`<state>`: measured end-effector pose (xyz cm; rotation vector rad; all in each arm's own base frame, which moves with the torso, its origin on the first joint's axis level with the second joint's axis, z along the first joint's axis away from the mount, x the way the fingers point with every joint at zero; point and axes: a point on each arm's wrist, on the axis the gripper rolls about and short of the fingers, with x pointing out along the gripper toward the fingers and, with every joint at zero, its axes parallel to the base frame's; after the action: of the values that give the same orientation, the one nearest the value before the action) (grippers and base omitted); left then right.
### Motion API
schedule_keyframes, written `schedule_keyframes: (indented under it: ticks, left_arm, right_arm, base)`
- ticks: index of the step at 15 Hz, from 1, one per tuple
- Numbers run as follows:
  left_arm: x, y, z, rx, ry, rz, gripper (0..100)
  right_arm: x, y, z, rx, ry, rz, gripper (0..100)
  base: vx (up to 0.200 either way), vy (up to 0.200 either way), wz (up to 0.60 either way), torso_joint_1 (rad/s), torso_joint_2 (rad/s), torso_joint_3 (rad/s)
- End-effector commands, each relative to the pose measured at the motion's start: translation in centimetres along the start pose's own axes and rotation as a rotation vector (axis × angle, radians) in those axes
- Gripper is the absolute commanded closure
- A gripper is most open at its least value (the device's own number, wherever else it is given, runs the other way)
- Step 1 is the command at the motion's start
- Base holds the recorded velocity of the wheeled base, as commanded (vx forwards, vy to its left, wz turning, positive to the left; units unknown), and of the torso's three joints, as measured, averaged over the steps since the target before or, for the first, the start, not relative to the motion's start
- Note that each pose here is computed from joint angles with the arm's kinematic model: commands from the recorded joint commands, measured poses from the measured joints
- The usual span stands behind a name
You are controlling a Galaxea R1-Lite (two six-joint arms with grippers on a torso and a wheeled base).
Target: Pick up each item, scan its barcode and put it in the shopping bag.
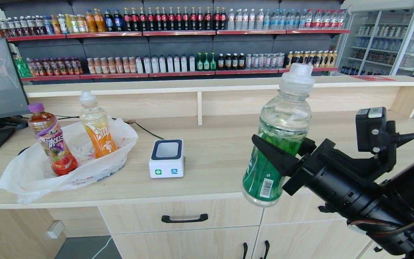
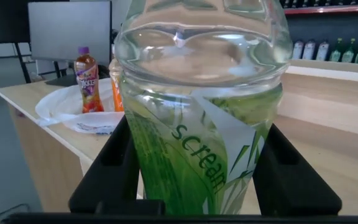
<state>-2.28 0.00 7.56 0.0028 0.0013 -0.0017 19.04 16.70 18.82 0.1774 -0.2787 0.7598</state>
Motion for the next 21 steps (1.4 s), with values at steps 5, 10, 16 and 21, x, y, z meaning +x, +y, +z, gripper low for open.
schedule_keyframes:
  ticks: [5, 10, 16, 21]
  left_arm:
    - [0.0, 0.0, 0.0, 0.0, -0.001, 0.0, 0]
    - [0.0, 0.0, 0.0, 0.0, -0.001, 0.002, 0]
    - [0.0, 0.0, 0.0, 0.0, 0.0, 0.0, 0]
    - [0.0, 0.0, 0.0, 0.0, -0.001, 0.0, 0]
  right_arm:
    - [0.1, 2.4, 1.2, 0.257, -0.032, 0.129, 100]
    - [0.1, 2.8, 2.8, 0.48, -0.075, 0.169, 100]
    - [0.8, 4.4, 5.4, 0.584, -0.163, 0.264, 100]
    - [0.6, 4.4, 5.9, 0.585, -0.179, 0.271, 100]
  base:
    - [0.0, 0.0, 0.0, 0.0, 0.0, 0.0]
    - [0.0, 0.0, 0.0, 0.0, 0.0, 0.0]
    - [0.0, 0.0, 0.0, 0.0, 0.0, 0.0]
    - [0.0, 0.0, 0.0, 0.0, 0.0, 0.0]
